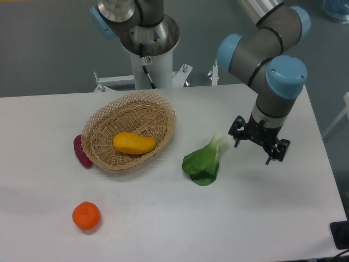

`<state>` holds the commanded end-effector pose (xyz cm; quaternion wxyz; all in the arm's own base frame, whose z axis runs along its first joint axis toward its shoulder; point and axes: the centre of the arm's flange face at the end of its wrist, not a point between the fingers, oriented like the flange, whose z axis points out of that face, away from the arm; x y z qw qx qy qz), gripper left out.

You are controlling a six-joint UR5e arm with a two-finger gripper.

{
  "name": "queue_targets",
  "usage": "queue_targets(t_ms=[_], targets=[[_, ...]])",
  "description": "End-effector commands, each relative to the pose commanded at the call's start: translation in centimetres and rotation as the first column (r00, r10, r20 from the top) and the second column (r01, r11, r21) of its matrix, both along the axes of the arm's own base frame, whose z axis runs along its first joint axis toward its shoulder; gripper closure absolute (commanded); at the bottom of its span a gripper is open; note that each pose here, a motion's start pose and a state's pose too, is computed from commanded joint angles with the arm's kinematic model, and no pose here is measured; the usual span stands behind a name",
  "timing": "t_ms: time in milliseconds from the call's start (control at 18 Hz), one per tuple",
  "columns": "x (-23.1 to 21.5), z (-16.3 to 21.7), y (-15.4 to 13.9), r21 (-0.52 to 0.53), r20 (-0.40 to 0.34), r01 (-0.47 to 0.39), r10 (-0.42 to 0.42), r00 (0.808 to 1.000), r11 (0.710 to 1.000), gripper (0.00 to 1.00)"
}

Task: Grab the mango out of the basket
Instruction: 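Move the open gripper over the yellow mango in the basket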

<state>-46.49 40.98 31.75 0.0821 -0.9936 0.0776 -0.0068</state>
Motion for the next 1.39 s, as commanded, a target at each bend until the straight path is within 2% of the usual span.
queue_targets(t_ms=[222,611,833,1111,1389], targets=[[4.7,0.5,2.7,0.003,-0.002,0.08,-0.08,0.997,0.997,0.0],[12.3,0.0,6.7,-0.001,0.003,0.219,-0.219,0.976,0.976,0.0],[15.7,-1.4,7.2,-0.014,0.023,0.317,-0.317,0.948,0.948,0.0],[19.2,-2.1,8.5,-0.022,0.035,0.383,-0.383,0.923,0.923,0.0],[22.3,-3.8,8.7,-0.032,0.063,0.483,-0.48,0.875,0.875,0.0]])
